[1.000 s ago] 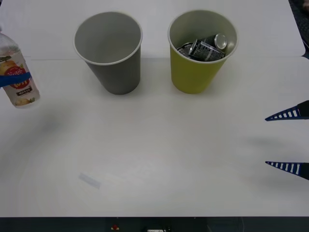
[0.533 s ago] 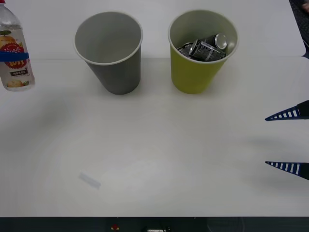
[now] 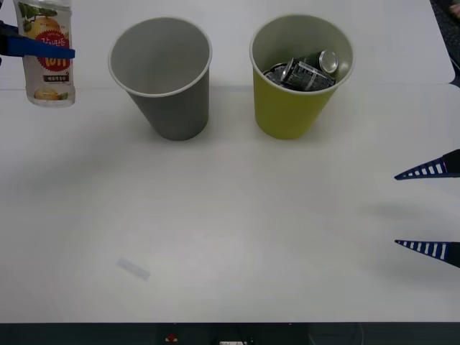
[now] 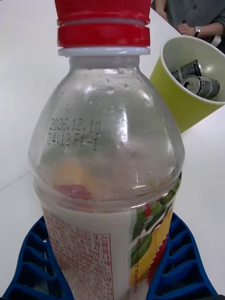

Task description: Put the can into the green bin and the plastic bottle into the gray bin

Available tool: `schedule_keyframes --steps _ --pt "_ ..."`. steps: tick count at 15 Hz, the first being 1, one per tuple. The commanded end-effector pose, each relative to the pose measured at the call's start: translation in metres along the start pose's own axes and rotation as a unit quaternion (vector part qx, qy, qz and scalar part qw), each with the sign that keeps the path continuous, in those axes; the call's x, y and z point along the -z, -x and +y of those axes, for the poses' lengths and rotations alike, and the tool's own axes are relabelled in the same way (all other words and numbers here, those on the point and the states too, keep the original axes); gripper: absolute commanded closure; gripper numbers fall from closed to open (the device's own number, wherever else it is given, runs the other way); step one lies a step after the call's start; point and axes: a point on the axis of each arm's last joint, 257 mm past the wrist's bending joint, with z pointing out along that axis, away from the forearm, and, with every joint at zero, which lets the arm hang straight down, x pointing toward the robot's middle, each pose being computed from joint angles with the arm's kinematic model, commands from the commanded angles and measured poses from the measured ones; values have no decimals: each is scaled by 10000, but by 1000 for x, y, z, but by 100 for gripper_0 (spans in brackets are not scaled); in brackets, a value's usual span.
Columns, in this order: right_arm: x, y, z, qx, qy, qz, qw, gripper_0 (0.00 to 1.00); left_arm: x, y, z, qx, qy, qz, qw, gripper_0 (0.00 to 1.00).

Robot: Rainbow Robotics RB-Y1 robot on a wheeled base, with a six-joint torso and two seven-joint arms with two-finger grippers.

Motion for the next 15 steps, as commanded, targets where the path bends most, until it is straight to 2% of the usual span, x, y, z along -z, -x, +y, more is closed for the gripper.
schedule_keyframes --steps 1,5,7,10,15 --pt "0 0 0 0 0 0 10000 0 -16 22 -11 -61 -1 129 9999 100" --pt "0 0 0 0 0 0 10000 0 -49 47 -27 -452 75 305 9985 100" --pt "0 0 0 0 0 0 10000 0 -71 57 -32 -445 90 348 9984 100" --pt "0 0 0 0 0 0 10000 0 -94 68 -29 -650 285 489 9963 100" --pt "0 0 0 0 0 0 10000 0 -128 81 -21 -768 588 571 9937 100"
